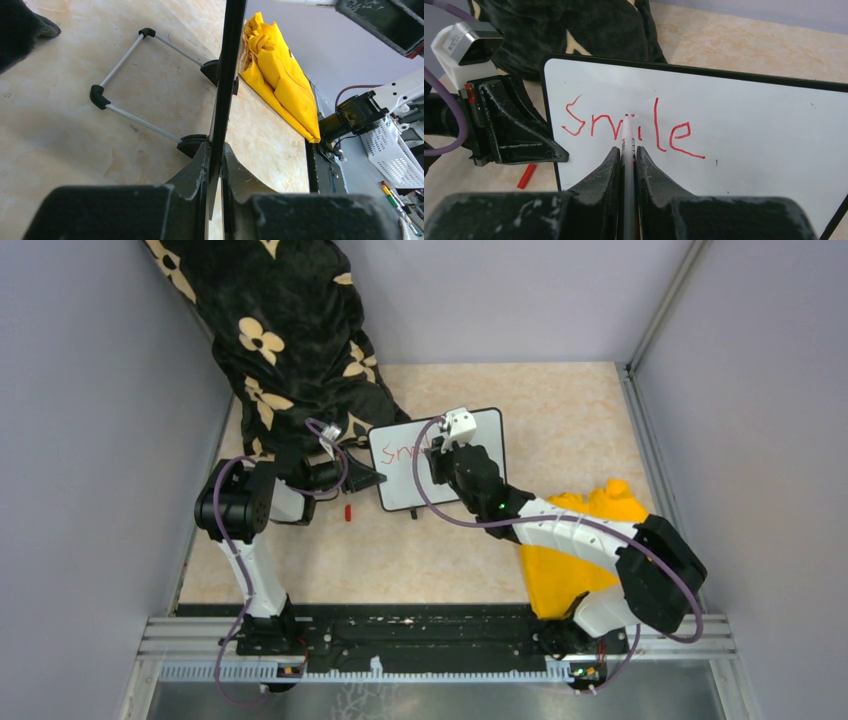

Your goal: Write a sentence on the whiteboard

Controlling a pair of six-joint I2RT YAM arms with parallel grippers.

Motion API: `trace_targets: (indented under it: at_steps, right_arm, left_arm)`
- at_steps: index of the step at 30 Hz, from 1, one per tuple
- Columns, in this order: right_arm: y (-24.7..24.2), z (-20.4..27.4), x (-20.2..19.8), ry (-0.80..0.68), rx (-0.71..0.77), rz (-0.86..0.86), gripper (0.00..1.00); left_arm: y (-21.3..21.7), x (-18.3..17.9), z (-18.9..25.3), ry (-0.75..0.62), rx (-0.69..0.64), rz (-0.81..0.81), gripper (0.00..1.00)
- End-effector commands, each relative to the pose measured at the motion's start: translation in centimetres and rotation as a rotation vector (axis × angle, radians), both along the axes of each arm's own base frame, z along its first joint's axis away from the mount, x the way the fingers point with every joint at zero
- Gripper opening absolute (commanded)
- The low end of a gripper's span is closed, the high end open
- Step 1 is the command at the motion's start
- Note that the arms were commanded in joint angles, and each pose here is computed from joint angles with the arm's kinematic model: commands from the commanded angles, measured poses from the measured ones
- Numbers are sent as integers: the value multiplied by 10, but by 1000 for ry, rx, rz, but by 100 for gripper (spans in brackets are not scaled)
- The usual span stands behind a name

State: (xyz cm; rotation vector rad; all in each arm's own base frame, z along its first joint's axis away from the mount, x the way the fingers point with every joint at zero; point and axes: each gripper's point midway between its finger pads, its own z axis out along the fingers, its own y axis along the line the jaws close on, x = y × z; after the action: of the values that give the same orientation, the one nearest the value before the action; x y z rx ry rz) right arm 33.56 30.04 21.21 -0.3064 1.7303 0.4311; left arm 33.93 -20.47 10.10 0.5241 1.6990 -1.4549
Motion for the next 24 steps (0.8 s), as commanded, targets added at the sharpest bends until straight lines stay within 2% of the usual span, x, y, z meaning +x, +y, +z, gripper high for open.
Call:
trace_targets:
  at_steps: [1, 5, 8, 17, 24]
  right_arm:
    - [4, 57, -11, -102, 142, 56, 0]
    - [-3, 69, -18, -115, 164, 54, 0]
    - [-23, 69, -21, -116, 167, -14, 0]
    - [-97, 10, -22, -15, 128, -261, 0]
    - [-99, 6, -19, -16, 158, -268, 0]
  left_arm:
    - [-1, -4, -10, 57, 10, -5, 0]
    - [-1, -4, -10, 55, 10, -5, 0]
    - [-1, -4, -9, 54, 10, -5, 0]
    - [-1, -4, -10, 57, 10, -5, 0]
    - [-3, -5, -10, 57, 11, -9, 0]
